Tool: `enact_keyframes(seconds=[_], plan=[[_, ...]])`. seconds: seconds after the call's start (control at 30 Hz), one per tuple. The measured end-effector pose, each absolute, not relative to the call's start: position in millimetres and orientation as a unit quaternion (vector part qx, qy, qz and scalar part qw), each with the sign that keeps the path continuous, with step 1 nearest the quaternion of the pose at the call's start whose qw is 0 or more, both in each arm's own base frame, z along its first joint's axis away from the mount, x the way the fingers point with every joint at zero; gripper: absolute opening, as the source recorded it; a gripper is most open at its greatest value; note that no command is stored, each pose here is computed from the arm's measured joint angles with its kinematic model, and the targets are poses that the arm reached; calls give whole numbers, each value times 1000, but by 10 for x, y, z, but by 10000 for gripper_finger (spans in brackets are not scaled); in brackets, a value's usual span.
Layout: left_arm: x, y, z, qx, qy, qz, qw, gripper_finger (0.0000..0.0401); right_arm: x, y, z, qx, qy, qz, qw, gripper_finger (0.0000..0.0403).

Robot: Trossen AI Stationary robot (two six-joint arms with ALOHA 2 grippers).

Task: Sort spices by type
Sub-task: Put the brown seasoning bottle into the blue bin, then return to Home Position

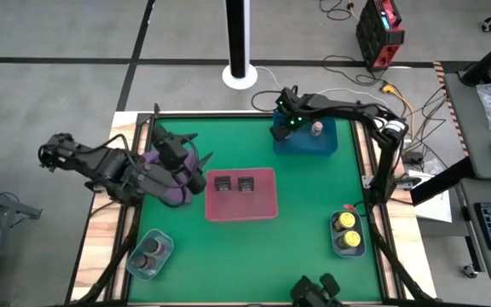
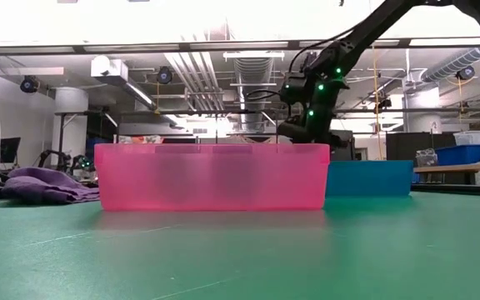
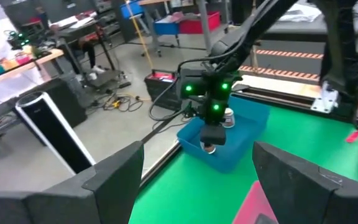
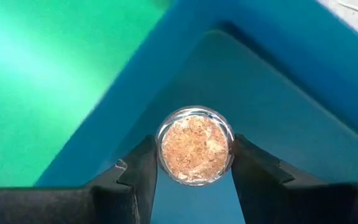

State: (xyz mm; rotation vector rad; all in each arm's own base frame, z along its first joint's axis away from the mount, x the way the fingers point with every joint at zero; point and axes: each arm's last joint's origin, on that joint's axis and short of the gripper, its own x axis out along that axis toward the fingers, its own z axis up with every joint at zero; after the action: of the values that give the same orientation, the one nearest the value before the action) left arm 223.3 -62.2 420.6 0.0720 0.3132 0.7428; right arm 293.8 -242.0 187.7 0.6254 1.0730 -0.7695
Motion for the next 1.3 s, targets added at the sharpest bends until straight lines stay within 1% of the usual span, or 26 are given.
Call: enact_keyframes(seconds=[0.17, 0.27, 0.53, 0.93, 1.13, 1.2, 1.3], plan=[[2276, -541, 4196, 28, 151, 380, 912, 283, 2934, -2464, 1839, 286, 486, -361, 743, 163], [2311, -497, 4183, 27, 153, 391, 907, 283, 2935, -2505, 1852, 280, 474, -366, 750, 171], [2342, -414, 4174, 25, 155, 407, 900, 283, 2915, -2531, 1850, 288, 469, -369, 749, 191], [2347, -407, 4179, 22, 152, 408, 900, 283, 2881, -2512, 1868, 294, 478, -370, 741, 246], [2347, -408, 4179, 22, 153, 407, 900, 283, 2822, -2480, 2153, 290, 455, -375, 754, 272], [2350, -409, 4177, 24, 154, 407, 900, 283, 2784, -2445, 2294, 287, 446, -375, 760, 276], [2354, -410, 4174, 24, 155, 406, 900, 283, 2732, -2337, 2568, 276, 416, -373, 782, 278]])
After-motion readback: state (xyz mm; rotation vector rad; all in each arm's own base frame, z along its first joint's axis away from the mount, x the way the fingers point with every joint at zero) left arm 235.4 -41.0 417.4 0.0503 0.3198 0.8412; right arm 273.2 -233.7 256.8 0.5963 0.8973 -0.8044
